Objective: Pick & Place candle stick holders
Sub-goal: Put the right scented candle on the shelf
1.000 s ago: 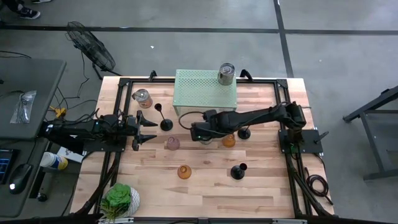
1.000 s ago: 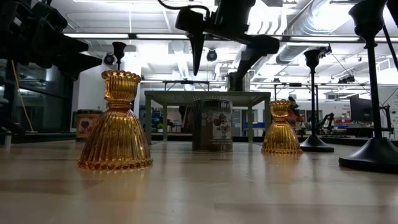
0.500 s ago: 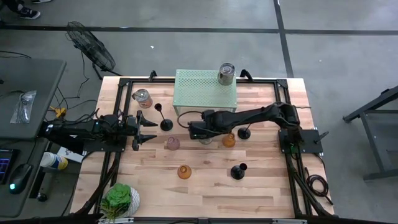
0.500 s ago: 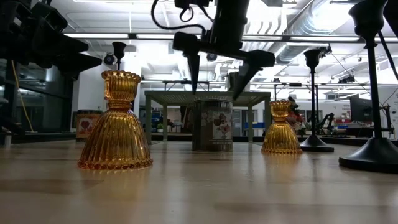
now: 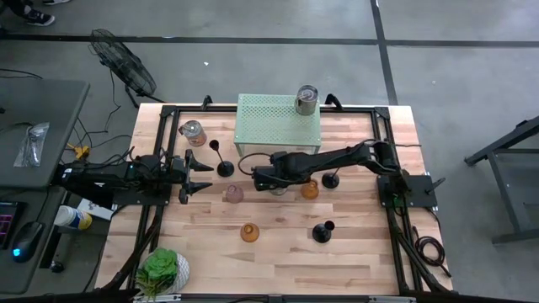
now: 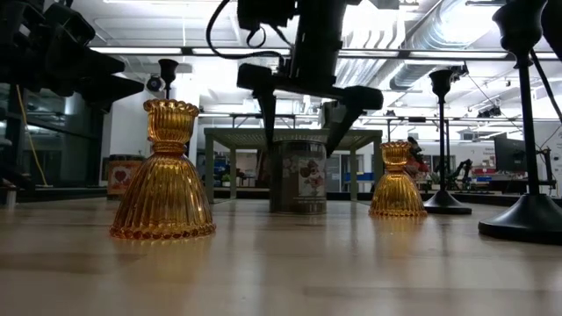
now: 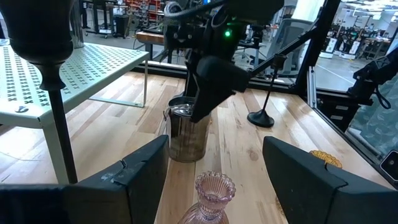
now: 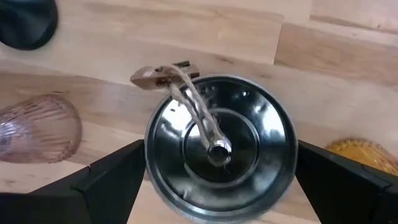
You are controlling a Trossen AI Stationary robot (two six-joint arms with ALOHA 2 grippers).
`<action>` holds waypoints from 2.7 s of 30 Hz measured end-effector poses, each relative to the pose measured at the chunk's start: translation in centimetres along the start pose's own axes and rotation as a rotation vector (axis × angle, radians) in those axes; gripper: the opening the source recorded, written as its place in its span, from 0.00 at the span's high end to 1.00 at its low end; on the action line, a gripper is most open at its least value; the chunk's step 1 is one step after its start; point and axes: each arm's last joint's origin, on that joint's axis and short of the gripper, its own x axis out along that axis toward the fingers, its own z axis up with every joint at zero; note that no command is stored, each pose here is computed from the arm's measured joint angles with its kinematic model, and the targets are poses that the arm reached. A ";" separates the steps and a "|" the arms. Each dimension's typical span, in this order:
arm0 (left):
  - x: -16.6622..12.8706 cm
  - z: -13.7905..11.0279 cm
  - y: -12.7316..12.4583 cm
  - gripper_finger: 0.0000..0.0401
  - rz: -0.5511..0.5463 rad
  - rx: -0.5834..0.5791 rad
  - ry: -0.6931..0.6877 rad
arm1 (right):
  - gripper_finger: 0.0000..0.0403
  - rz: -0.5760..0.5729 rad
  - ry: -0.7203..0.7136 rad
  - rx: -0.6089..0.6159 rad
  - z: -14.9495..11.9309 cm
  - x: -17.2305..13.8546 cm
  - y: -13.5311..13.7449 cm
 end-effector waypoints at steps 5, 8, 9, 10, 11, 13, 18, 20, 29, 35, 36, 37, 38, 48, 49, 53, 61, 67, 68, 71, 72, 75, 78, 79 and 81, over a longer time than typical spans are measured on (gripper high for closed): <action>0.0 0.0 0.0 0.36 0.000 0.000 0.000 | 0.06 0.000 0.014 0.003 0.1 0.7 0.2; 0.0 0.0 0.0 0.36 0.000 0.000 0.001 | 0.06 -0.004 0.016 0.006 0.2 1.0 0.2; 0.0 0.0 0.0 0.36 0.000 0.000 0.000 | 0.06 -0.005 0.015 0.004 0.2 1.2 0.2; 0.0 0.0 0.0 0.36 0.000 0.000 0.000 | 0.06 -0.004 0.016 0.001 0.2 1.2 0.3; 0.0 0.0 0.0 0.36 0.000 0.000 0.000 | 0.06 -0.005 0.021 0.000 0.3 1.3 0.3; 0.0 0.0 0.0 0.36 0.000 0.000 0.000 | 0.06 -0.006 0.030 -0.003 0.4 1.6 0.3; 0.0 0.0 0.0 0.36 0.000 0.000 0.001 | 0.06 -0.007 0.042 0.002 0.7 1.8 0.3; 0.0 0.0 0.0 0.36 0.000 0.000 0.000 | 0.06 -0.009 0.041 0.008 0.9 1.9 0.2; 0.0 0.0 0.0 0.36 0.000 0.000 0.000 | 0.06 -0.018 0.042 0.030 1.8 2.1 0.0; 0.0 0.0 0.0 0.36 0.000 0.000 0.000 | 0.12 -0.016 0.053 0.032 1.9 2.1 0.0; 0.0 0.0 0.0 0.36 0.000 0.000 0.000 | 0.14 -0.016 0.053 0.032 1.9 2.1 0.0; 0.0 0.0 0.0 0.36 0.000 0.000 0.000 | 0.14 -0.015 0.054 0.032 1.9 2.1 0.0; 0.0 0.0 0.0 0.36 0.000 0.000 0.000 | 0.14 -0.015 0.056 0.032 1.9 2.1 0.0; 0.0 0.0 0.0 0.36 0.001 0.000 0.000 | 0.14 -0.014 0.063 0.032 1.9 2.1 0.0; 0.0 0.0 0.0 0.36 0.001 0.000 0.000 | 0.14 -0.014 0.065 0.032 1.9 2.1 0.0; 0.0 0.0 0.0 0.36 0.001 0.000 0.000 | 0.14 -0.011 0.078 0.026 1.9 2.1 0.0; 0.0 0.0 0.0 0.36 0.001 0.000 0.000 | 0.14 -0.004 0.126 0.026 1.8 1.5 -0.2; 0.0 0.0 0.0 0.36 0.001 0.000 0.000 | 0.14 0.001 0.146 0.026 1.9 0.7 -0.4; 0.0 0.0 0.0 0.36 0.001 0.000 0.000 | 0.14 0.006 0.151 0.025 1.8 0.6 -0.4; 0.0 0.0 0.0 0.36 0.001 0.000 0.001 | 0.14 0.020 0.163 0.027 1.8 0.2 -0.3; 0.0 0.0 0.0 0.36 0.001 0.000 0.000 | 0.14 0.024 0.166 0.025 1.8 0.0 -0.2; 0.0 0.0 0.0 0.36 0.001 0.000 0.001 | 0.14 0.053 0.167 0.024 1.8 -0.9 0.0; 0.0 0.0 0.0 0.36 0.001 0.000 0.001 | 0.14 0.095 0.159 0.023 1.9 -2.3 0.2; 0.0 0.0 0.0 0.36 0.001 0.000 0.001 | 0.14 0.109 0.157 0.022 1.9 -2.9 0.2; 0.0 0.0 0.0 0.36 0.001 0.000 0.000 | 0.14 0.140 0.143 0.020 1.9 -4.0 0.3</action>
